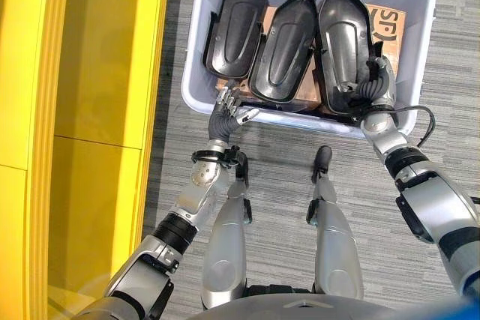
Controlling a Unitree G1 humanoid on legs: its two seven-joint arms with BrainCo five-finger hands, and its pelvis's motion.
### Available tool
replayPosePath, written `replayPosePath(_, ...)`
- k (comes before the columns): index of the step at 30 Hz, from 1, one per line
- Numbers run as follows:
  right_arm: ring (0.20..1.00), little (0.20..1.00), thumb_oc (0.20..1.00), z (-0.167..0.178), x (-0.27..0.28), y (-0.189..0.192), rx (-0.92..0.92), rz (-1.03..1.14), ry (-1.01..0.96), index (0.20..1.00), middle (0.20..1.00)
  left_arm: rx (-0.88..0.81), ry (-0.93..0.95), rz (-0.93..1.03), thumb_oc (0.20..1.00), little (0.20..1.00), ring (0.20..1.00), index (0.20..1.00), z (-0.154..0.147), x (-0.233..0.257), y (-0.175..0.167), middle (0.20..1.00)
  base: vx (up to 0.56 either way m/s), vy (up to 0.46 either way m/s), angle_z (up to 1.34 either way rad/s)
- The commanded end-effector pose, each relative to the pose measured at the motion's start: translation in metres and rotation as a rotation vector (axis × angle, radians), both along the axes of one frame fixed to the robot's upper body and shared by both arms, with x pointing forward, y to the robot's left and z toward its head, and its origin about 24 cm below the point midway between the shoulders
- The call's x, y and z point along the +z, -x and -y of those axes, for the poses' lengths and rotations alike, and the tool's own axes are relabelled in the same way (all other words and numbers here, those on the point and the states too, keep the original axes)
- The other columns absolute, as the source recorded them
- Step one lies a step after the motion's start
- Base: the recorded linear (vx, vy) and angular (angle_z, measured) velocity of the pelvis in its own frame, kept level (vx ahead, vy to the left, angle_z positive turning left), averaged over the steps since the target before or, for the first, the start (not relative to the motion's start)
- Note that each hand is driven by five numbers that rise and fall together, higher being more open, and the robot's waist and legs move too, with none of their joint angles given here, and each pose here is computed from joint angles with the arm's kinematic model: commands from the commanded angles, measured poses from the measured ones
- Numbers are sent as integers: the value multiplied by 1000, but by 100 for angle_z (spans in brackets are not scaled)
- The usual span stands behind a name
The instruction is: Move parts from the plastic box to the shelf.
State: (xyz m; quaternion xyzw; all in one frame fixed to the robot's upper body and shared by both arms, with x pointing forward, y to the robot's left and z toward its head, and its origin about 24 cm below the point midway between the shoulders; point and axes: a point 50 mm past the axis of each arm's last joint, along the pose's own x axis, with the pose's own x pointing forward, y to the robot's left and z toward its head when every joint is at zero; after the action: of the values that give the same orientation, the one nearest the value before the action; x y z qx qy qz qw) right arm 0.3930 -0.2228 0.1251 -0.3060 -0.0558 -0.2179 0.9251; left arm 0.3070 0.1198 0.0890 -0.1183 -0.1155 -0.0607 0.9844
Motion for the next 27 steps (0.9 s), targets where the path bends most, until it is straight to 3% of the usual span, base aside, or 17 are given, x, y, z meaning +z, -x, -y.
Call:
replayPosePath(1, 200, 200, 200, 5, 8, -4, -7, -23, -8, 200, 200, -67, 34, 121, 1000, 1000, 1000, 1000, 12, 23, 4, 1000, 0, 0, 0)
replayPosePath(14, 200, 200, 200, 9, 15, -4, -20, -7, 73, 200, 200, -47, 50, 123, 1000, 1000, 1000, 1000, 8, 23, 5, 1000, 0, 0, 1)
replayPosePath(19, 200, 200, 200, 27, 12, 0, -70, -58, 187, 200, 200, -64, 42, 124, 1000, 1000, 1000, 1000, 7, 22, 7, 1000, 4, 3, 3)
replayPosePath(27, 200, 200, 200, 34, 6, 5, -100, -55, 183, 200, 200, -44, 42, 122, 1000, 1000, 1000, 1000, 4, 22, 7, 1000, 2, 2, 1)
